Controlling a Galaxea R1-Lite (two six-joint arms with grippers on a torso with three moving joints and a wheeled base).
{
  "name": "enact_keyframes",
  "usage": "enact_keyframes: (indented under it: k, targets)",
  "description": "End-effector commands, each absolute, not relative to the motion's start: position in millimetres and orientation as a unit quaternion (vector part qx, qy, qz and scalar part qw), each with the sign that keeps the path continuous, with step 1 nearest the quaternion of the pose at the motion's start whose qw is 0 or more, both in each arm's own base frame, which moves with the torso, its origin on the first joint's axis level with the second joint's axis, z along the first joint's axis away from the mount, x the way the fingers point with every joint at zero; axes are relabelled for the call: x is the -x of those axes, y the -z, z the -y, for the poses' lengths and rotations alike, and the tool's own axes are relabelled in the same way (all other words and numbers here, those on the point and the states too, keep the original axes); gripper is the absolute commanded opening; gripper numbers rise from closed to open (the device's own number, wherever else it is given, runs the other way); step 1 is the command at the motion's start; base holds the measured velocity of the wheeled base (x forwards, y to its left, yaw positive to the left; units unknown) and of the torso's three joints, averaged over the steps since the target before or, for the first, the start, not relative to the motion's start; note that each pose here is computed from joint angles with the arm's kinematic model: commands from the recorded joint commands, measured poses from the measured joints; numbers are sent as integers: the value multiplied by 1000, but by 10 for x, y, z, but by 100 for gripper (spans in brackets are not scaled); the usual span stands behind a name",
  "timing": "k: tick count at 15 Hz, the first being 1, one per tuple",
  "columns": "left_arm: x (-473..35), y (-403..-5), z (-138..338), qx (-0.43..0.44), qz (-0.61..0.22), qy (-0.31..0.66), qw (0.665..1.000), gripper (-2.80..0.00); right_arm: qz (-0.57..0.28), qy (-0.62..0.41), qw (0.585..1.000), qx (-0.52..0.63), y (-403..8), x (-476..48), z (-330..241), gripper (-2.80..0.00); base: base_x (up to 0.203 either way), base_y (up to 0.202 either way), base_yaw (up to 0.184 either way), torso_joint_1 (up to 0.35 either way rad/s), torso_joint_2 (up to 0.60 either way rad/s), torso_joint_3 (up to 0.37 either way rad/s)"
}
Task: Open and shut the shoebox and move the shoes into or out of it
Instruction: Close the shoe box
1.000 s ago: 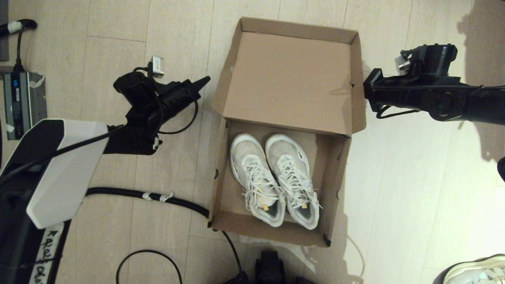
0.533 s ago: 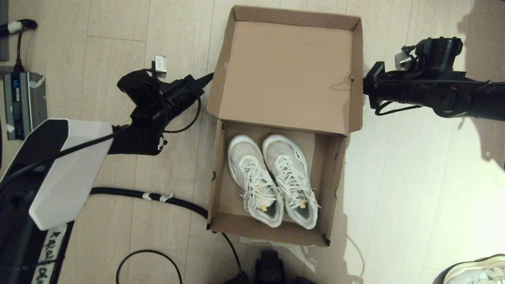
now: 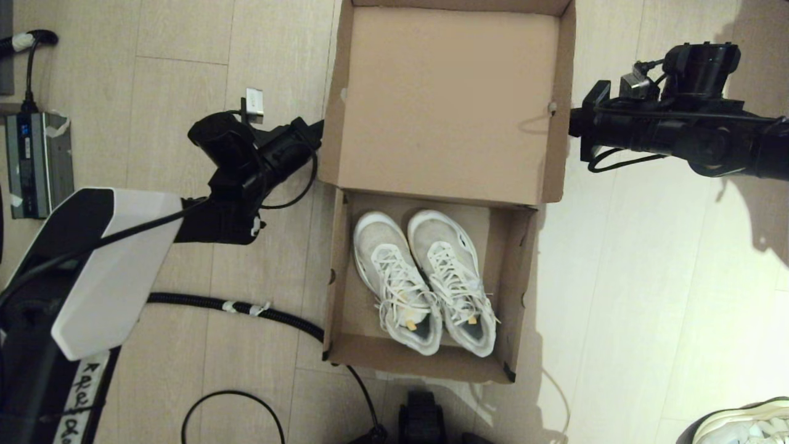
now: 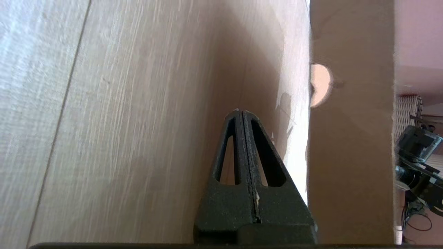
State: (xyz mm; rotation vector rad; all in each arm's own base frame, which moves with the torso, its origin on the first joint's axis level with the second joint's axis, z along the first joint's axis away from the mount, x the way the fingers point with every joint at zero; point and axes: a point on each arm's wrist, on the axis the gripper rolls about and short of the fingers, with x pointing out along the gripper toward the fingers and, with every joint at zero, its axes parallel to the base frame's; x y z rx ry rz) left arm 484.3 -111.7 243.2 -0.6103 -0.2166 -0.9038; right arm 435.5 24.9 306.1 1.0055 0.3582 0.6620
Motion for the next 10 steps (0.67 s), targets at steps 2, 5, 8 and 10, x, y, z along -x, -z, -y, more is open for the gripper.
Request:
enact_keyframes:
  k: [2, 5, 8, 10]
  targets:
    - [-4803, -2510, 1109, 289, 111, 433, 847, -280, -164, -321, 799, -482, -3137, -4313, -253, -280, 0, 0, 0, 0, 0, 0]
    - [-4734, -2640, 1103, 295, 118, 439, 840, -280, -170, -336, 782, -497, -3195, -4280, -257, -280, 0, 0, 0, 0, 0, 0]
    - [-4658, -2764, 1124, 297, 126, 447, 835, -280, -174, -344, 777, -498, -3228, -4246, -266, -280, 0, 0, 0, 0, 0, 0]
    - [-4622, -2811, 1148, 294, 127, 455, 831, -280, -179, -346, 768, -508, -3262, -4215, -266, -280, 0, 0, 0, 0, 0, 0]
